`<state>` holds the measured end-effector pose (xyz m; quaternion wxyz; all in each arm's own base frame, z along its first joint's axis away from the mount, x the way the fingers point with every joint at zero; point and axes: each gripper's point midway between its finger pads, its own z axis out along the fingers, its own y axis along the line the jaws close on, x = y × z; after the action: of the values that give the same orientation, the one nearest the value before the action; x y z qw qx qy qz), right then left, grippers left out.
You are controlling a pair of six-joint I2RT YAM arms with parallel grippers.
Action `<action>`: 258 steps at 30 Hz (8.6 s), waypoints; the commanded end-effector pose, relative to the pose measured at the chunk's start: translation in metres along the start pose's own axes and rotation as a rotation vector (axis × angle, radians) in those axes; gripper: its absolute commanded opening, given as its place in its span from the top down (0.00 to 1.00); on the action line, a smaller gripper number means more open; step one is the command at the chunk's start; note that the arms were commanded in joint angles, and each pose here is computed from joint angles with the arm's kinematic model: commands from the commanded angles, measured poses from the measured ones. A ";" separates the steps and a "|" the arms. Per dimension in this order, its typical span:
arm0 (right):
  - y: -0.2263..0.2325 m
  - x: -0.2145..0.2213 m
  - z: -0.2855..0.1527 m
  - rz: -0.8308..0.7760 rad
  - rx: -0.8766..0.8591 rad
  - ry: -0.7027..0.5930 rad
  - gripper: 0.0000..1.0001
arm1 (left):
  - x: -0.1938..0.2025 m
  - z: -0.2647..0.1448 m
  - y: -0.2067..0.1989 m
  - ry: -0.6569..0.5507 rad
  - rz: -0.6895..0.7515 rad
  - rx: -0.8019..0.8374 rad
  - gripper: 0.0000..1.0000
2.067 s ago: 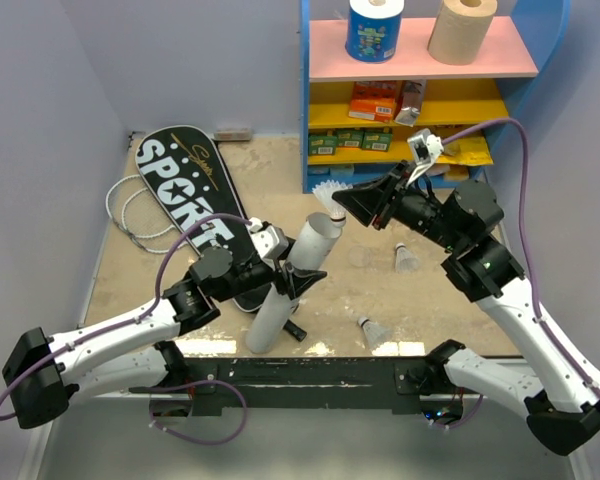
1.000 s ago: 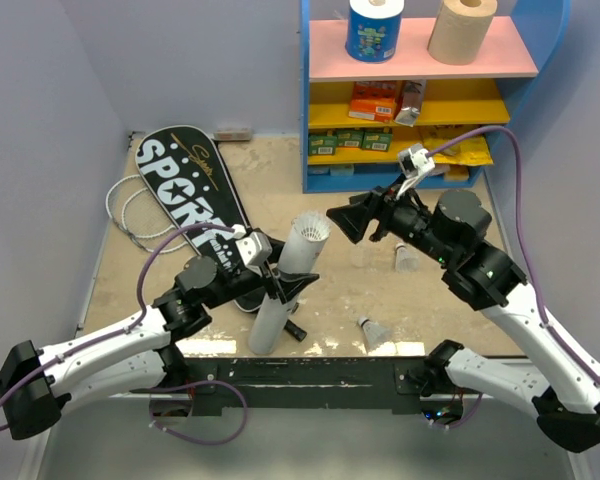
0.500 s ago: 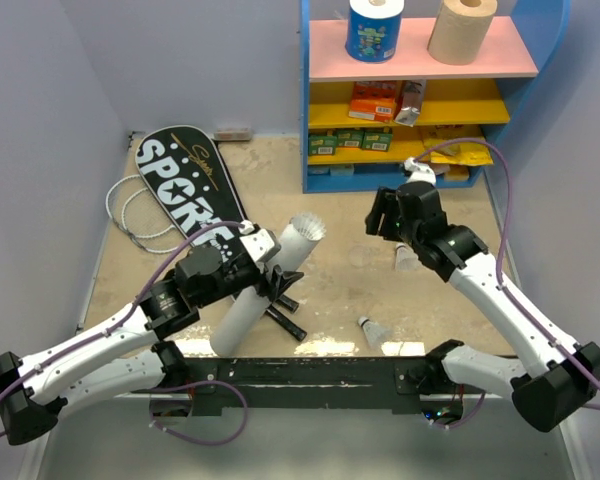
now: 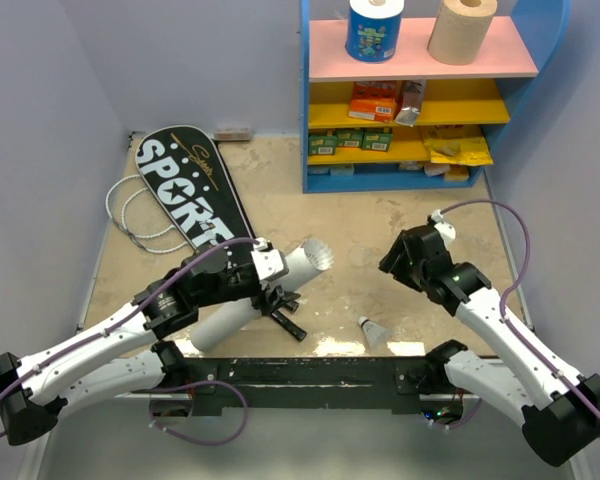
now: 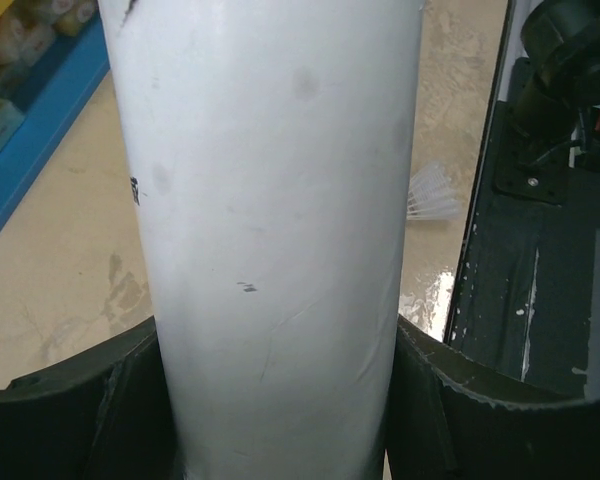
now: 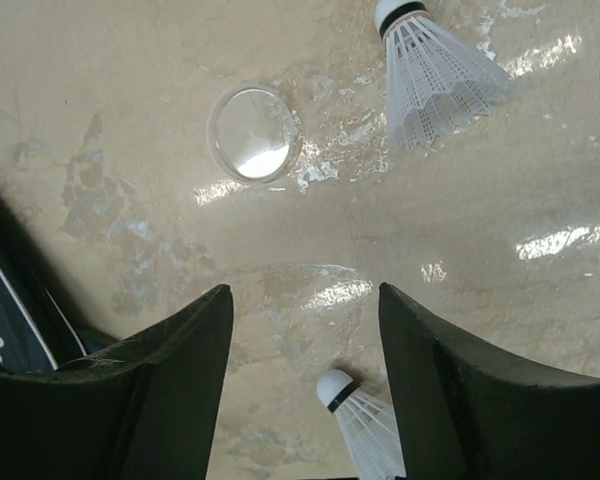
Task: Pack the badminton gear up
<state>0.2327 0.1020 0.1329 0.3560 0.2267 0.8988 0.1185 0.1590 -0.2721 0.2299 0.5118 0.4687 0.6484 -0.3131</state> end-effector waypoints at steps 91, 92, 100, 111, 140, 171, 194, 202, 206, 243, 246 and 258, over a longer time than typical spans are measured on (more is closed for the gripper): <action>0.116 -0.037 -0.179 -0.700 -0.904 -0.032 1.00 | 0.054 0.017 -0.004 0.184 0.147 -0.009 1.00; 0.116 -0.034 -0.180 -0.704 -0.914 -0.022 1.00 | 0.055 0.017 -0.003 0.181 0.149 -0.014 1.00; 0.118 -0.007 -0.188 -0.721 -1.018 0.084 1.00 | 0.041 0.008 -0.002 0.110 0.166 -0.035 1.00; 0.129 0.009 -0.189 -0.692 -1.073 0.142 1.00 | 0.039 0.011 -0.003 0.108 0.166 -0.024 1.00; 0.191 0.062 -0.150 -0.702 -1.108 0.248 1.00 | 0.010 -0.002 -0.017 -0.021 0.175 0.036 1.00; 0.190 0.058 -0.146 -0.631 -0.920 0.150 0.34 | 0.005 -0.005 -0.017 -0.047 0.152 0.028 1.00; 0.012 0.082 -0.072 -0.259 -0.054 0.254 0.39 | 0.029 -0.003 0.038 0.126 0.040 -0.298 1.00; 0.007 0.110 -0.066 -0.141 -0.034 0.354 0.41 | 0.028 -0.004 0.036 0.126 0.028 -0.289 1.00; 0.002 0.129 -0.060 -0.097 0.006 0.424 0.41 | 0.030 -0.004 0.035 0.133 0.015 -0.289 1.00; -0.019 0.131 -0.009 0.292 0.123 0.227 0.56 | 0.031 -0.006 0.033 0.128 -0.005 -0.284 1.00; -0.022 0.132 -0.006 0.295 0.131 0.219 0.71 | 0.033 -0.005 0.033 0.134 -0.004 -0.285 1.00; 0.002 0.082 -0.026 0.236 0.026 0.074 1.00 | 0.035 -0.002 0.031 0.136 0.005 -0.266 1.00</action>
<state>0.1363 0.1454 0.0606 0.2287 0.3448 0.8989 0.1440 0.1823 -0.2401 0.1757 0.5017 0.4348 0.7282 -0.1700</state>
